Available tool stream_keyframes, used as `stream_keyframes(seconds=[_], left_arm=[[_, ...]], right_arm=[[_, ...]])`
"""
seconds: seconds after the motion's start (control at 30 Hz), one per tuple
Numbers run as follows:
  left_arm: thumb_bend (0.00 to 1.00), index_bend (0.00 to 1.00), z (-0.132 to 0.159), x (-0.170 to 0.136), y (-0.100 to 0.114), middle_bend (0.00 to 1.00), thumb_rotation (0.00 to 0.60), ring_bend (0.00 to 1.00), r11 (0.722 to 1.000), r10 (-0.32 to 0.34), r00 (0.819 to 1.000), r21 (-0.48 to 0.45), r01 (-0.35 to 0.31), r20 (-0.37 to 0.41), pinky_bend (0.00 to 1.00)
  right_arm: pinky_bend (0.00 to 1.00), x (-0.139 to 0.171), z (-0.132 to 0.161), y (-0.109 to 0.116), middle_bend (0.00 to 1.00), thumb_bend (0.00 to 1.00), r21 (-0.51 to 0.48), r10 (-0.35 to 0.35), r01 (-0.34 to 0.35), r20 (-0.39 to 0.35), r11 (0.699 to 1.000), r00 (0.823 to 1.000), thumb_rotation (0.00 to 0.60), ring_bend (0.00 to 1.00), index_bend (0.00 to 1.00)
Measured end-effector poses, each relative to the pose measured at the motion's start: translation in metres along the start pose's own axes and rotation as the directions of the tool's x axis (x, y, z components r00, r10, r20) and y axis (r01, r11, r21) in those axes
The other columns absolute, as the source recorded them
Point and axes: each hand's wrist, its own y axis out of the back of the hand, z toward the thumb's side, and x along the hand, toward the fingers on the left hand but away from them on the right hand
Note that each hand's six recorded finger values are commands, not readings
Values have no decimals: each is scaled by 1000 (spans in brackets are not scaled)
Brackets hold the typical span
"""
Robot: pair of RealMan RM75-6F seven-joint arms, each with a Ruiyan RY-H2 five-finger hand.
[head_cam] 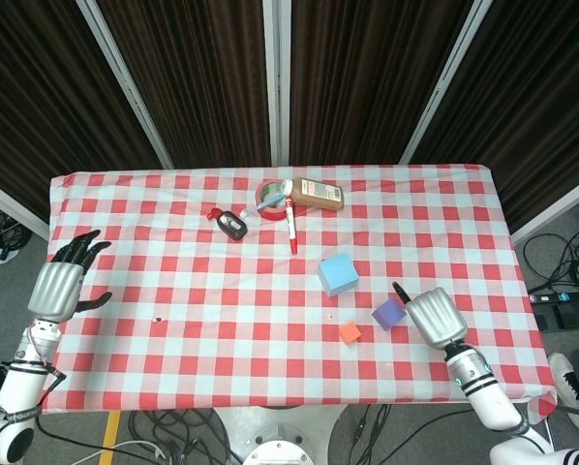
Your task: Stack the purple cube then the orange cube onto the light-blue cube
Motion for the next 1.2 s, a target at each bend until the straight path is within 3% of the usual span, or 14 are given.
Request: stream_keyframes(seconds=[0.17, 0.37, 0.7, 0.93, 1.2], left_arm=[[210, 257, -2, 0, 1, 203, 600, 132, 1000, 2, 1000, 2, -2, -5, 229], [210, 256, -4, 0, 0, 203, 600, 131, 1000, 0, 1000, 3, 0, -14, 229], [210, 257, -5, 0, -1, 202, 600, 132, 1000, -3, 1000, 1, 3, -16, 229], [210, 256, -6, 1, 0, 203, 600, 132, 1000, -2, 1000, 0, 2, -19, 229], [210, 256, -7, 0, -1, 203, 600, 132, 1000, -5, 1000, 1, 5, -22, 229]], right_arm=[[905, -8, 6, -1, 993, 36, 64, 51, -46, -67, 997, 996, 600, 963, 136], [906, -15, 13, -4, 1000, 55, 68, 71, -64, -95, 996, 993, 600, 968, 150], [931, -24, 18, -7, 1000, 68, -22, 49, -52, -98, 998, 994, 600, 998, 303], [938, -29, 18, -8, 1000, 74, -85, 8, -15, -86, 996, 996, 600, 1000, 329], [937, -38, 19, -14, 1000, 74, -96, 17, -26, -88, 995, 996, 600, 1000, 332]])
